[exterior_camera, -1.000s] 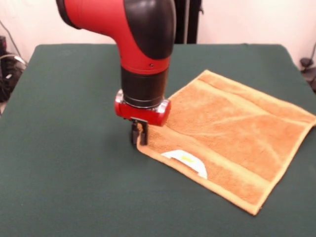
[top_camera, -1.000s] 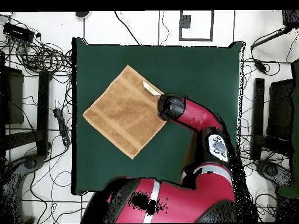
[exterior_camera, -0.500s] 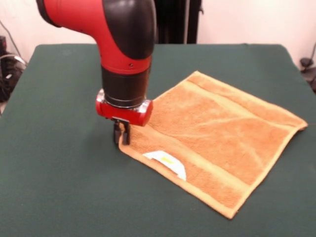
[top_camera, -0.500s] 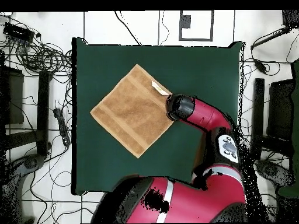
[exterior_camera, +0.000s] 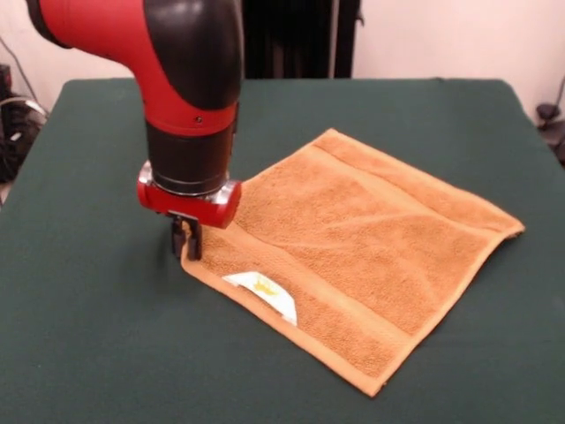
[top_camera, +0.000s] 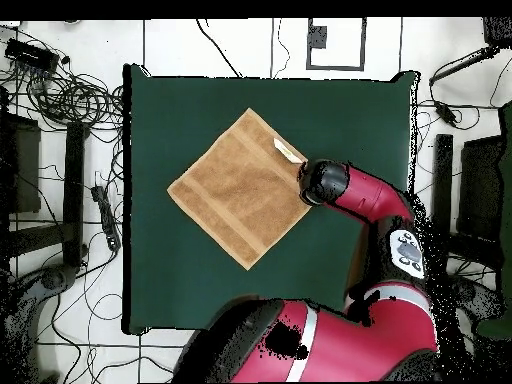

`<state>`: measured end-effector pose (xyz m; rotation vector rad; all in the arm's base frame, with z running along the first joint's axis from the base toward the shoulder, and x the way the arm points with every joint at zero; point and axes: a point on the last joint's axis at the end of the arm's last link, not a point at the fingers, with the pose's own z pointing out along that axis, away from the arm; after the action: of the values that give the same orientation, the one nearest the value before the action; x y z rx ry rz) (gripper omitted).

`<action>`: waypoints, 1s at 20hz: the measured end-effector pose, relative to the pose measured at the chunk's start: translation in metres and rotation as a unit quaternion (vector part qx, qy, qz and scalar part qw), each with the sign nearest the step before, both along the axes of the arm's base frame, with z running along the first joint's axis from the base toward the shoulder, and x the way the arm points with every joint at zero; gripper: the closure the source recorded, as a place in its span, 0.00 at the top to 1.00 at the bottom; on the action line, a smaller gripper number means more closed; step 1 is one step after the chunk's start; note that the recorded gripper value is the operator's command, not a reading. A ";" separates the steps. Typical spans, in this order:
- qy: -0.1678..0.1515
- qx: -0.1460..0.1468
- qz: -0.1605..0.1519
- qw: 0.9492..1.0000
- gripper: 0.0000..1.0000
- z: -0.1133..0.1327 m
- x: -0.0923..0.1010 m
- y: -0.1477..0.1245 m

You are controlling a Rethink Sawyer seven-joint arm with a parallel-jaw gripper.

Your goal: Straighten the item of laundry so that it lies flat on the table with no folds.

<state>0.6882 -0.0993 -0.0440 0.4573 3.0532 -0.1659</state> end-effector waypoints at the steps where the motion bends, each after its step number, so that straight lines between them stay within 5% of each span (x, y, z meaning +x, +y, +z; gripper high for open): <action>1: 0.004 0.000 0.001 1.000 0.00 0.000 0.002 -0.004; 9: -0.001 -0.010 0.004 1.000 0.00 -0.001 0.009 -0.024; 10: -0.004 -0.014 0.006 1.000 1.00 -0.001 0.012 -0.029; 20: -0.006 -0.052 0.020 0.998 1.00 0.007 0.014 -0.059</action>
<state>0.7026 -0.1580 -0.0369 0.3881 3.0201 -0.3178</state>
